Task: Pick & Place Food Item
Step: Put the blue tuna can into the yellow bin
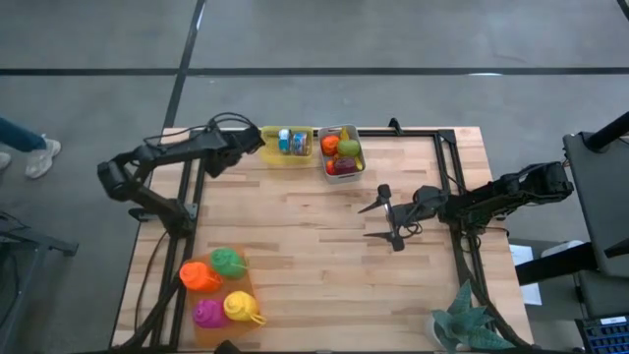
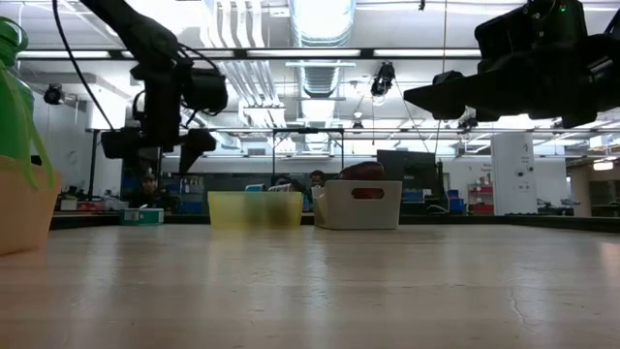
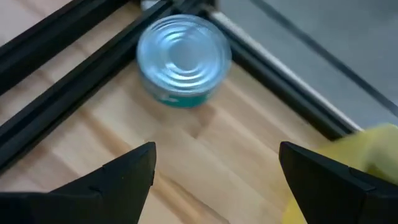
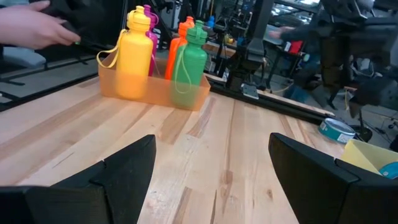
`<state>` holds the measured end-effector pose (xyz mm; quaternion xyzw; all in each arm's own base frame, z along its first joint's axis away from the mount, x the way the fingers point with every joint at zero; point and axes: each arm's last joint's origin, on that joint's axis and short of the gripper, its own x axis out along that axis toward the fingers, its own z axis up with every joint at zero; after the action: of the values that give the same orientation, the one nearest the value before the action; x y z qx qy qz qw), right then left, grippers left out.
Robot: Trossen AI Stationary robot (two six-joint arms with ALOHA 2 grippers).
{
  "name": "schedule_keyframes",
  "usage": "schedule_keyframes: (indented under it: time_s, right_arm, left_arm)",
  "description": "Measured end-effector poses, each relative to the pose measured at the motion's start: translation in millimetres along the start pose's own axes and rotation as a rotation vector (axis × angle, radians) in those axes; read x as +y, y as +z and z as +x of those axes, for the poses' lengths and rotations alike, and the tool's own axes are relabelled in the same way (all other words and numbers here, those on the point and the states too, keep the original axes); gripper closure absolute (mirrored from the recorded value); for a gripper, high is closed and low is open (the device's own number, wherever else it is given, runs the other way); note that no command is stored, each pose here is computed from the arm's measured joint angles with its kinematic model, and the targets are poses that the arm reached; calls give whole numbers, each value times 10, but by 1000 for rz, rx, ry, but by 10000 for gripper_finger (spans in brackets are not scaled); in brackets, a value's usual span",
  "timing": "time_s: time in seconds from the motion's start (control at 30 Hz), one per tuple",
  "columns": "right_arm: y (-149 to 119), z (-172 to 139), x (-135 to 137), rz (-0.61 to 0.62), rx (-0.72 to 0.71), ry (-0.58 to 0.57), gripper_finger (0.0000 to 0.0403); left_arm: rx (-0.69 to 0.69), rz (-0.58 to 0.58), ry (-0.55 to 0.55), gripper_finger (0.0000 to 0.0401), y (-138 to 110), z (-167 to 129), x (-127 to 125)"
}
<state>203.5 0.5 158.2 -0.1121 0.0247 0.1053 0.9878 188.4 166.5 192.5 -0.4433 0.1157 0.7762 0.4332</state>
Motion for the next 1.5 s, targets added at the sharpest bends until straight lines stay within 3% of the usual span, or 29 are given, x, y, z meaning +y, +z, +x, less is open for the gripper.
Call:
schedule_keyframes:
  time_s: [0.13, 0.5, 0.97, 1.5]
  right_arm:
    - [-1, -1, 0, 0, 0, 0, 97]
    - [-1, -1, 0, 0, 1, 0, 97]
    - [-1, 0, 0, 0, 0, 0, 97]
    - [-1, -1, 0, 0, 1, 0, 97]
  left_arm:
    - [19, -51, 87, 55, 43, 116, 42]
    - [79, -54, 270, 55, 192, 332, 94]
    - [182, -69, 338, 55, 491, 541, 199]
    - [220, -66, 343, 55, 405, 742, 176]
